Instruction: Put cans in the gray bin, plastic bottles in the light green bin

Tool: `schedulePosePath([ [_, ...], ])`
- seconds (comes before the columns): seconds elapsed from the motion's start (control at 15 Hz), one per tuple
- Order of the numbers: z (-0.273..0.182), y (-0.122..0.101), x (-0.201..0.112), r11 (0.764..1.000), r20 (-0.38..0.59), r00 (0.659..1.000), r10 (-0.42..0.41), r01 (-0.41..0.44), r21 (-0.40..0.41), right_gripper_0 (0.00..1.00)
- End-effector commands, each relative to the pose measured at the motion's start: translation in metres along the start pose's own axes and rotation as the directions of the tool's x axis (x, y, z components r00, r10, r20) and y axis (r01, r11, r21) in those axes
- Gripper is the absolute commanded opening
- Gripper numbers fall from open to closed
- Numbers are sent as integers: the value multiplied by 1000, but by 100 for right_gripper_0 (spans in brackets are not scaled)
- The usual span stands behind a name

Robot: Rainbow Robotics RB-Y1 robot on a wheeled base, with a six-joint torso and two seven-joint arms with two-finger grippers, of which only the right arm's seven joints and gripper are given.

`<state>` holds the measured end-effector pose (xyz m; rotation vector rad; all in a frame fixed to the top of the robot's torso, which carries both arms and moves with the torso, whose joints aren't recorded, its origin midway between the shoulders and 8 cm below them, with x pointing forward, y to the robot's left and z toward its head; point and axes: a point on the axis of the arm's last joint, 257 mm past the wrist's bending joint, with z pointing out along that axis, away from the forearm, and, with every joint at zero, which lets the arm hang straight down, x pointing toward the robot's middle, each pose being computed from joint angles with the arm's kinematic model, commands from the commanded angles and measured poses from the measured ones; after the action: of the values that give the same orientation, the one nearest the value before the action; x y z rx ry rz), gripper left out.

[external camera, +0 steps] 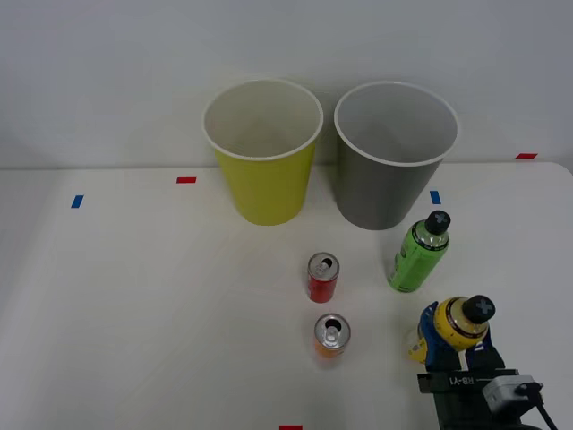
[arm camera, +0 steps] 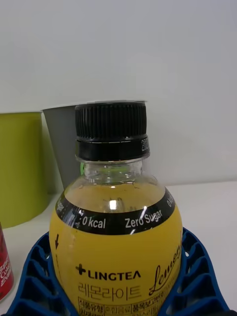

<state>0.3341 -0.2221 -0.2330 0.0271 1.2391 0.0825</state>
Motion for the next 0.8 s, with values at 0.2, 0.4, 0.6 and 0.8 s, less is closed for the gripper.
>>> schedulePosePath([
  [0.2,-21,-8,-30,998,5,999,-42,42,-51,0],
  [0.4,-22,-4,-57,995,24,1000,-15,17,-102,0],
  [0.6,2,13,-95,986,6,996,85,-83,-147,0],
  [0.8,24,35,-143,958,-6,973,231,-228,-174,0],
])
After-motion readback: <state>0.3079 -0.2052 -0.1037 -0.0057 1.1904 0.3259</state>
